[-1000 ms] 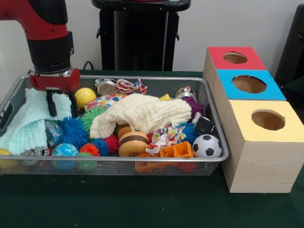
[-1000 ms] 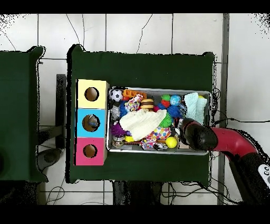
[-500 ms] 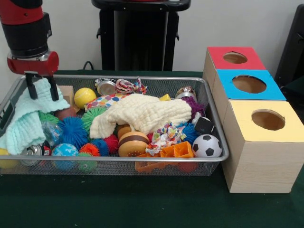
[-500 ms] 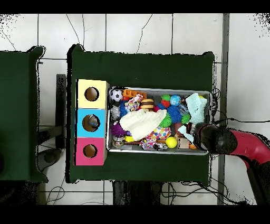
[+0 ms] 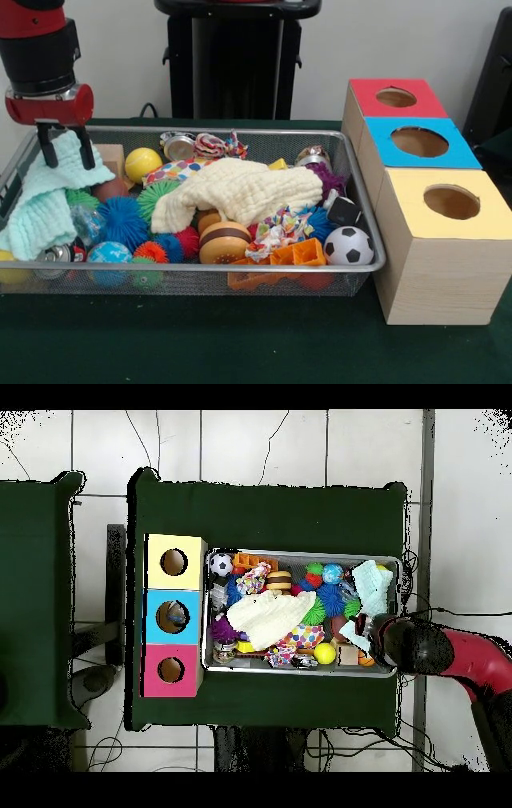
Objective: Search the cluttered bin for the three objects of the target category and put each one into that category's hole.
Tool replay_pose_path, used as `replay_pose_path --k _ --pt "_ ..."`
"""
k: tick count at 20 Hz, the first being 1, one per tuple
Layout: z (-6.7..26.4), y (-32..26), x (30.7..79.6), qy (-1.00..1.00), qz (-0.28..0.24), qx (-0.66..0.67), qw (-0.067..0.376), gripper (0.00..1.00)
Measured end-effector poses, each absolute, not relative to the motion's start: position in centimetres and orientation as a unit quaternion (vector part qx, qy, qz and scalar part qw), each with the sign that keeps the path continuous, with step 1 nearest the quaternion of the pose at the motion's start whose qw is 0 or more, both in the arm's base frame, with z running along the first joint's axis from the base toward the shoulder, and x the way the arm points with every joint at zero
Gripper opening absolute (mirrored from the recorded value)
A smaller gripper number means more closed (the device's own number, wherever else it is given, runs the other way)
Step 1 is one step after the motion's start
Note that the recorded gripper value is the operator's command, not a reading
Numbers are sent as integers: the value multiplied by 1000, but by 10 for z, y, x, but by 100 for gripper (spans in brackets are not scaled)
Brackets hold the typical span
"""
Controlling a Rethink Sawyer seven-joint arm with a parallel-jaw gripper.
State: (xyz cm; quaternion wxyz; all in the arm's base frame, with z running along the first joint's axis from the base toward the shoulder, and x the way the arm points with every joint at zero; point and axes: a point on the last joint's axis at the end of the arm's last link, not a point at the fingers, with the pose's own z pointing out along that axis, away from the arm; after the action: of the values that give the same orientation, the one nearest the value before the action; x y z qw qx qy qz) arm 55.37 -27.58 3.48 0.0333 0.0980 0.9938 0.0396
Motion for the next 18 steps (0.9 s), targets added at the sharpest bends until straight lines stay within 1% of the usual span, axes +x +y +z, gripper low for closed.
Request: replay_pose_path --k 18 --pt "28 -275 551 995 38 91 31 100"
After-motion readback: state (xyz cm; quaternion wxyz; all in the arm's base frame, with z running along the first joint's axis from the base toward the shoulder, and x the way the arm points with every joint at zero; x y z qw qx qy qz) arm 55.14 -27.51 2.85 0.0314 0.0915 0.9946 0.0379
